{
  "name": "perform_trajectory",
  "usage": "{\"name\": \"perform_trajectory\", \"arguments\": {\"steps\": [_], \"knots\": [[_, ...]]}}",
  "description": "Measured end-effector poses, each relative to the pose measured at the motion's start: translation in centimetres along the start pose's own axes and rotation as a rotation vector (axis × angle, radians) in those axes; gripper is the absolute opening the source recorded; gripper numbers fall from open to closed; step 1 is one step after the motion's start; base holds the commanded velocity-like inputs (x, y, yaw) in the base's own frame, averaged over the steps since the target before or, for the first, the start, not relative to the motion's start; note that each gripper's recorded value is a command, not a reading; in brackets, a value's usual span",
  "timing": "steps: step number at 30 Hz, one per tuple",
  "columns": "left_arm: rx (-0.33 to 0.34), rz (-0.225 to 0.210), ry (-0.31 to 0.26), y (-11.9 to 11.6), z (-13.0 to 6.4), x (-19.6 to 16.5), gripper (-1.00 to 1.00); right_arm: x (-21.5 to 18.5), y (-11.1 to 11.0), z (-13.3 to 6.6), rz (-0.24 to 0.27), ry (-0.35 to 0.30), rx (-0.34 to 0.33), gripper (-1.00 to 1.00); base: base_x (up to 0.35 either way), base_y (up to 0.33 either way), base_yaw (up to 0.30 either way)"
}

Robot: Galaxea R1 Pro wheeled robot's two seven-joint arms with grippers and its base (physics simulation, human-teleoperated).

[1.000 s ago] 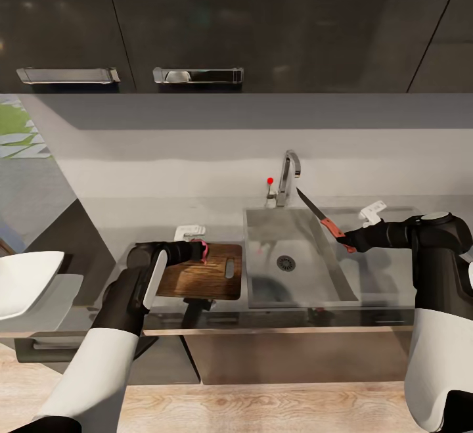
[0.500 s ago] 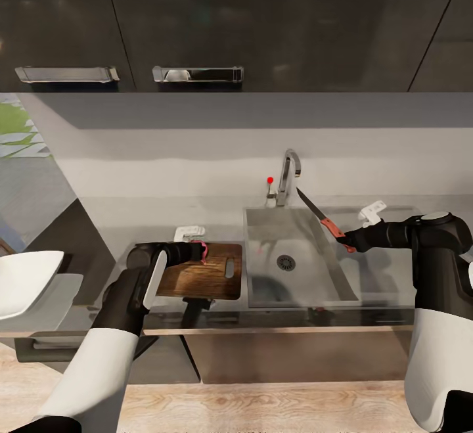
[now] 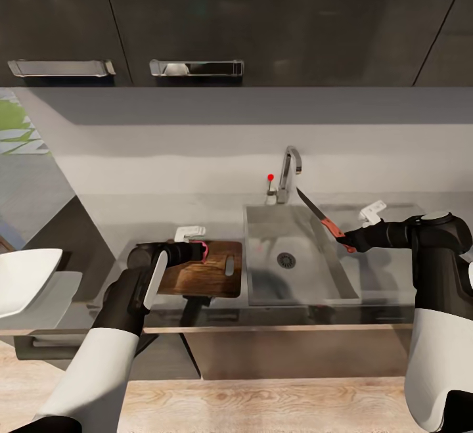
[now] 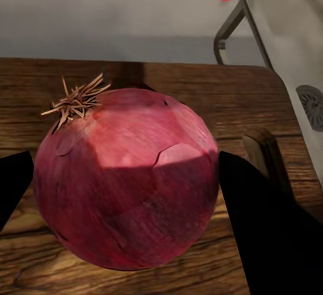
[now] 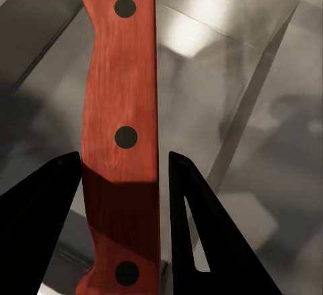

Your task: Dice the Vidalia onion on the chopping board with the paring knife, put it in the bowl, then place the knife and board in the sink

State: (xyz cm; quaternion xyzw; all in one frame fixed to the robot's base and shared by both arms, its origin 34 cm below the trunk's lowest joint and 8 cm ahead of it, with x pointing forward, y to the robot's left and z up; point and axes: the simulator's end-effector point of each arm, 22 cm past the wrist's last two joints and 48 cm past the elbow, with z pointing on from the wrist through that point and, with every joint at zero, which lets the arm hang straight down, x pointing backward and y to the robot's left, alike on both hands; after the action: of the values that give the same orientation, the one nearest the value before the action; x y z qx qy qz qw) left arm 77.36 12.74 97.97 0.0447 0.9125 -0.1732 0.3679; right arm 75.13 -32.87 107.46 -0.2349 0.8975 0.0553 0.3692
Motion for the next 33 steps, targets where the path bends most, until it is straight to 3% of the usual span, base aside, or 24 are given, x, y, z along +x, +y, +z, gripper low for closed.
{"name": "perform_trajectory", "arguments": {"steps": [33], "knots": [[0.001, -0.009, 0.018, 0.4, 0.9, 1.0, -1.00, 1.0, 0.1, 1.2, 0.007, 0.021, -0.010, -1.00, 0.000, 0.000, 0.000]]}}
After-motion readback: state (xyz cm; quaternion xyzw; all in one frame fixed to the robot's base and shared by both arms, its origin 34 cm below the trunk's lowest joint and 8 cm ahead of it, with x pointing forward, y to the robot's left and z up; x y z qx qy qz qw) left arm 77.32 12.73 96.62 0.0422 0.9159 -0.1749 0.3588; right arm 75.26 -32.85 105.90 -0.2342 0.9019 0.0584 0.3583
